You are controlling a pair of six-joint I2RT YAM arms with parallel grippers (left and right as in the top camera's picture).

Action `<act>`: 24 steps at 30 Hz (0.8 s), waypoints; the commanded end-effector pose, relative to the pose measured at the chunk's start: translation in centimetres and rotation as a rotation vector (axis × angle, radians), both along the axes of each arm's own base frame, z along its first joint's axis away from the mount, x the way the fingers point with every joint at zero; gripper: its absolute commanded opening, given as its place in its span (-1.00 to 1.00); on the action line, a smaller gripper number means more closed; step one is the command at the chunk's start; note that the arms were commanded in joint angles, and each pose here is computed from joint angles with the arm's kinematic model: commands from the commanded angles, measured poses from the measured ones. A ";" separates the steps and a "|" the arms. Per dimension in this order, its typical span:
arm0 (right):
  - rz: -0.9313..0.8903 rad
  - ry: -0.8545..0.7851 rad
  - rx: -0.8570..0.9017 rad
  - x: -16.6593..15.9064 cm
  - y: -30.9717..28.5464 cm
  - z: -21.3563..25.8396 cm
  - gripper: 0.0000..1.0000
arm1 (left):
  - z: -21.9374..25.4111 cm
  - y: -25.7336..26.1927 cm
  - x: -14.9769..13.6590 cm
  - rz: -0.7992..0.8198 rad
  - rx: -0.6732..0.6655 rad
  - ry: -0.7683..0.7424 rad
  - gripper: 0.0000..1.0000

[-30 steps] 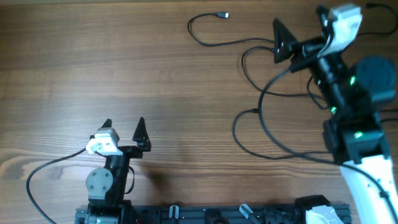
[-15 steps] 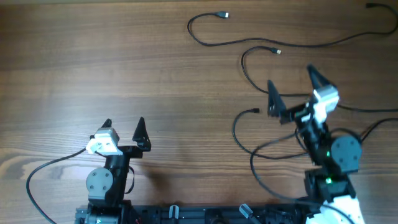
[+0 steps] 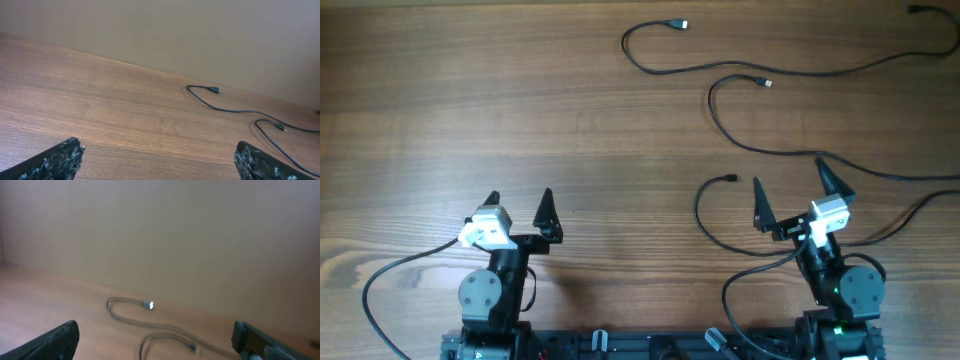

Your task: Untangle cables

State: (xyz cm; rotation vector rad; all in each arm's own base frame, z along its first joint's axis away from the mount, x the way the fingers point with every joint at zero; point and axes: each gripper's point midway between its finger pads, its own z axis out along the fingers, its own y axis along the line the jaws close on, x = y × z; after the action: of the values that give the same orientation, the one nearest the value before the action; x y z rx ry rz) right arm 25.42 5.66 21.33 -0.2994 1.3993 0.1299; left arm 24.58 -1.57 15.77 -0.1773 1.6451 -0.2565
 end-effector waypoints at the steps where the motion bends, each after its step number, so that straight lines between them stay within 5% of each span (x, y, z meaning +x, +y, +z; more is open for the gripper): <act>1: -0.044 -0.008 -0.005 -0.5 -0.9 0.0 0.99 | 0.0 0.1 0.0 0.006 -0.010 -0.004 1.00; 24: -0.119 0.134 -0.006 -1.0 -2.6 -3.6 1.00 | 0.0 0.1 0.0 0.006 -0.009 -0.004 1.00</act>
State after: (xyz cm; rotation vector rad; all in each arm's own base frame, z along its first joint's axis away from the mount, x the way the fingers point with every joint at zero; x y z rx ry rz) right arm 24.43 3.57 17.40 -0.2358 1.5594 0.0757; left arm 24.58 -1.57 15.77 -0.1773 1.6451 -0.2565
